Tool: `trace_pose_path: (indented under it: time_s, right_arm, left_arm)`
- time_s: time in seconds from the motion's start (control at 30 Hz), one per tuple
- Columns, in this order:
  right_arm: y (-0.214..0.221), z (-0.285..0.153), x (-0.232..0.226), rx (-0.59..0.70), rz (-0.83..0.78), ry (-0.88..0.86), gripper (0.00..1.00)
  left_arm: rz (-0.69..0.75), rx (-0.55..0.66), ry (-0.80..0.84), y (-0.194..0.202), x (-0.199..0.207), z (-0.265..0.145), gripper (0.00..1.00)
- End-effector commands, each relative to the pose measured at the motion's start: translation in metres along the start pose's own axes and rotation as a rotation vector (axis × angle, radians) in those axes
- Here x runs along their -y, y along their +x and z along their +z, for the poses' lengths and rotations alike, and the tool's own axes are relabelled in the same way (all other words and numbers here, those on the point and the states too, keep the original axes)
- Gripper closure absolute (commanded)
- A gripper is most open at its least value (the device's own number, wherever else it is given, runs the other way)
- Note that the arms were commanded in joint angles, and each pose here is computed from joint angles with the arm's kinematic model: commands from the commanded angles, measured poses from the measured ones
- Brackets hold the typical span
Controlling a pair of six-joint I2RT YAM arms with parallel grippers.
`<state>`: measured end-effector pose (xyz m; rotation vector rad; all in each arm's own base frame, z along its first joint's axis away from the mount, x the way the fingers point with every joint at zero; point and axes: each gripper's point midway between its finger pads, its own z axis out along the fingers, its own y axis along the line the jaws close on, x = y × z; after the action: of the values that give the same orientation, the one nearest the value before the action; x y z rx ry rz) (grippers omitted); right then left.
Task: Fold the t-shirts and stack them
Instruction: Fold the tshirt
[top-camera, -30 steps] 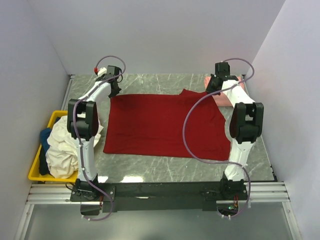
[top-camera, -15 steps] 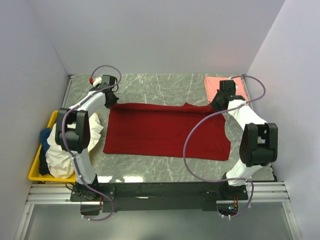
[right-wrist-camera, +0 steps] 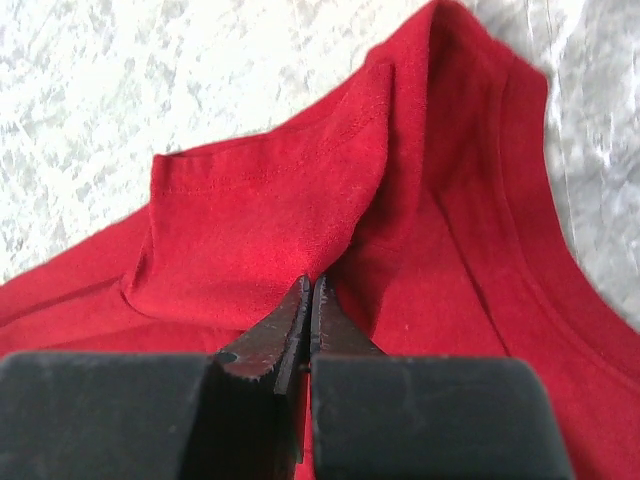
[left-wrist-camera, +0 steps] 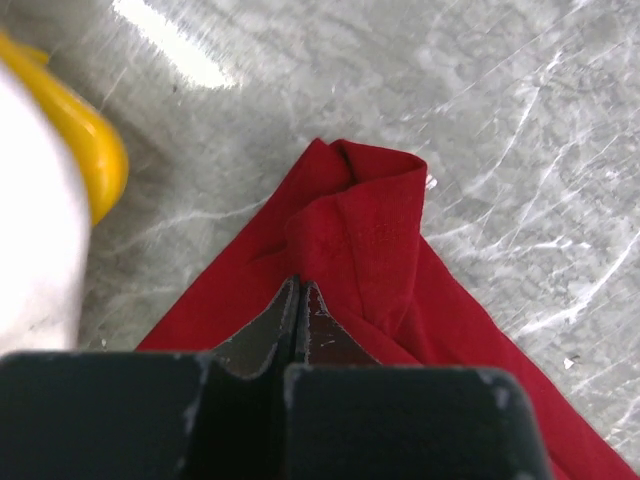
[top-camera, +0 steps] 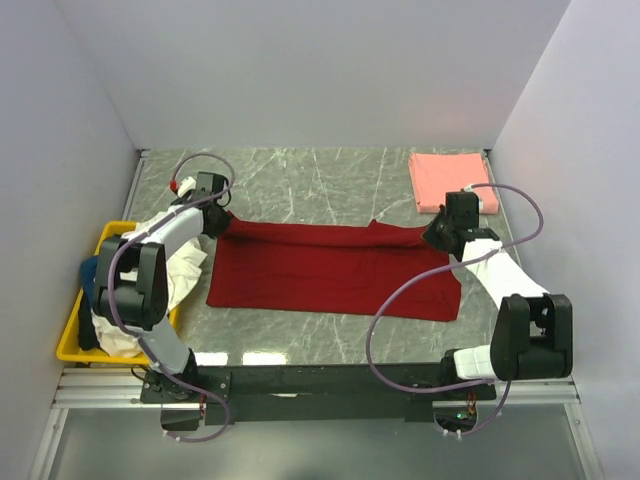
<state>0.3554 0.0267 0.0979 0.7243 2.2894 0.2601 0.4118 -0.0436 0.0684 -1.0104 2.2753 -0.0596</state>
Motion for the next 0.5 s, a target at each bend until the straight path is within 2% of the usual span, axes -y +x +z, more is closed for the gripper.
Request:
trace_pose_path:
  time_s: [0.0, 0.47]
  right_arm:
    - [-0.011, -0.011, -0.008, 0.065, 0.028, -0.052, 1.0]
    - [-0.008, -0.025, 0.019, 0.083, 0.066, -0.025, 1.0]
  left_arm:
    - [-0.058, 0.04, 0.073, -0.013, 0.01, -0.016, 0.99]
    - [-0.064, 0.023, 0.091, 0.004, -0.008, -0.032, 0.99]
